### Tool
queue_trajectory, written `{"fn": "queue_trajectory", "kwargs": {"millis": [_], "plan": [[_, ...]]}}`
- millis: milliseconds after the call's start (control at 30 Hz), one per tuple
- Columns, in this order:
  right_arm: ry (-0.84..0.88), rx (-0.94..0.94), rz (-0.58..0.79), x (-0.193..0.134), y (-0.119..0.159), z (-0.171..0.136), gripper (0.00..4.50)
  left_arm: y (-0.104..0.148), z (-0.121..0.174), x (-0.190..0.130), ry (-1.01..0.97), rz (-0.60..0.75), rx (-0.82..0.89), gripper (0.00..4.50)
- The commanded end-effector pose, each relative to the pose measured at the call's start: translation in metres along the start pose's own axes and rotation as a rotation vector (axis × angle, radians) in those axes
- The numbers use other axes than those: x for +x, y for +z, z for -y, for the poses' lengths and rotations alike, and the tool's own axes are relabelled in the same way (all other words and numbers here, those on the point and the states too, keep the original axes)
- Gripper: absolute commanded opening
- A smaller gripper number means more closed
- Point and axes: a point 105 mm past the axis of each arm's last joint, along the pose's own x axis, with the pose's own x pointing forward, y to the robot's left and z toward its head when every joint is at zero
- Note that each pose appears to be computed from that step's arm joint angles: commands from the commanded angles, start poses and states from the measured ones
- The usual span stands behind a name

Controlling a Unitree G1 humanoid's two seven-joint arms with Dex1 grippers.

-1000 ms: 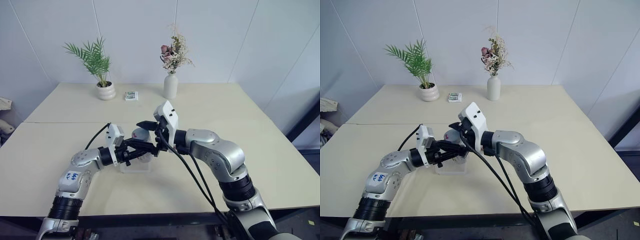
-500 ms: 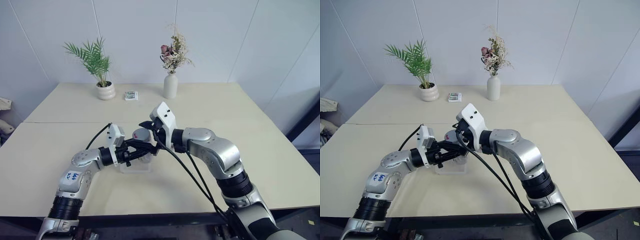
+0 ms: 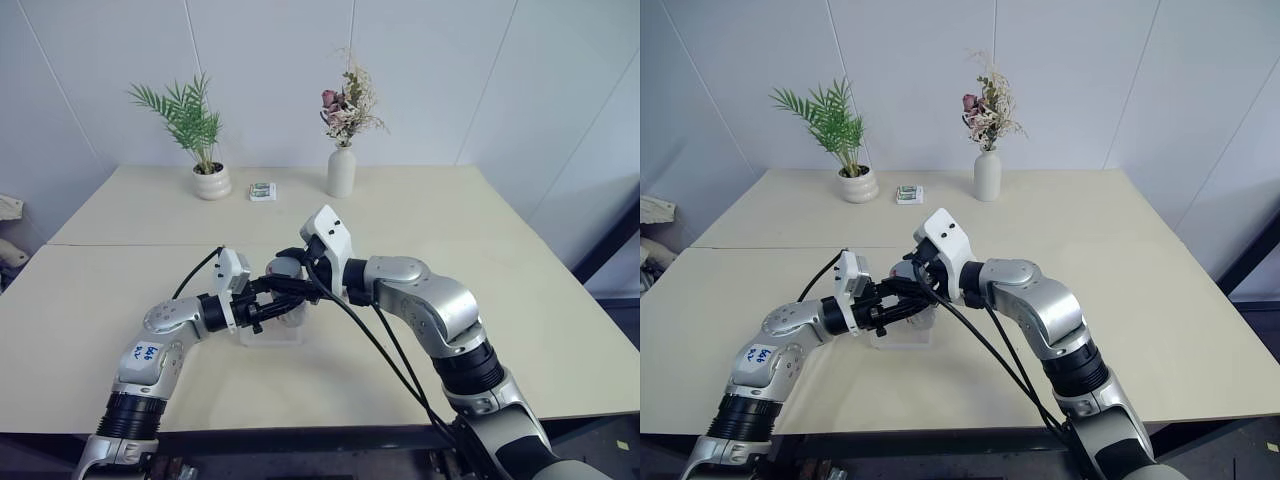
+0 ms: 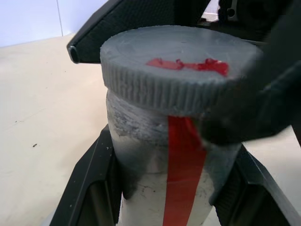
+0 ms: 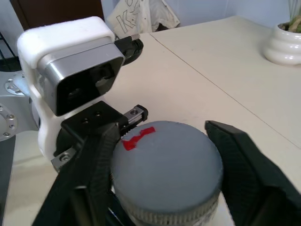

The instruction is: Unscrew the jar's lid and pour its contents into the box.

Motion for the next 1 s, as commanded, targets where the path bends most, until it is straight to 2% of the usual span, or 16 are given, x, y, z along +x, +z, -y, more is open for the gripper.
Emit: {"fn": "queue_trajectory", "kwargs": {"millis": [33, 200, 300, 567, 667, 767, 1000], "plan": [[0.042, -0.01, 0.06, -0.002, 0.013, -0.01, 2.58, 0.014, 0.003, 0.004, -0.018, 0.032, 0.045, 2.01], [0.117, -0.012, 0.064, -0.004, 0.012, -0.019, 2.58, 0.014, 0.004, 0.004, -0.041, 0.033, 0.052, 2.01], [0.276, -0.055, 0.047, -0.014, 0.008, -0.032, 2.58, 0.017, 0.009, 0.004, -0.121, 0.031, 0.072, 2.01], [0.458, -0.134, 0.029, -0.029, 0.006, -0.031, 2.58, 0.026, 0.018, 0.001, -0.304, 0.03, 0.1, 2.01], [0.63, -0.149, 0.037, -0.043, 0.009, -0.037, 2.58, 0.035, 0.034, -0.002, -0.469, 0.025, 0.073, 2.01], [0.724, -0.162, 0.024, -0.051, 0.011, -0.038, 2.58, 0.035, 0.044, -0.006, -0.57, -0.006, 0.059, 2.01], [0.811, -0.172, 0.012, -0.062, 0.014, -0.036, 2.58, 0.041, 0.049, -0.011, -0.62, -0.014, 0.054, 2.01]]}}
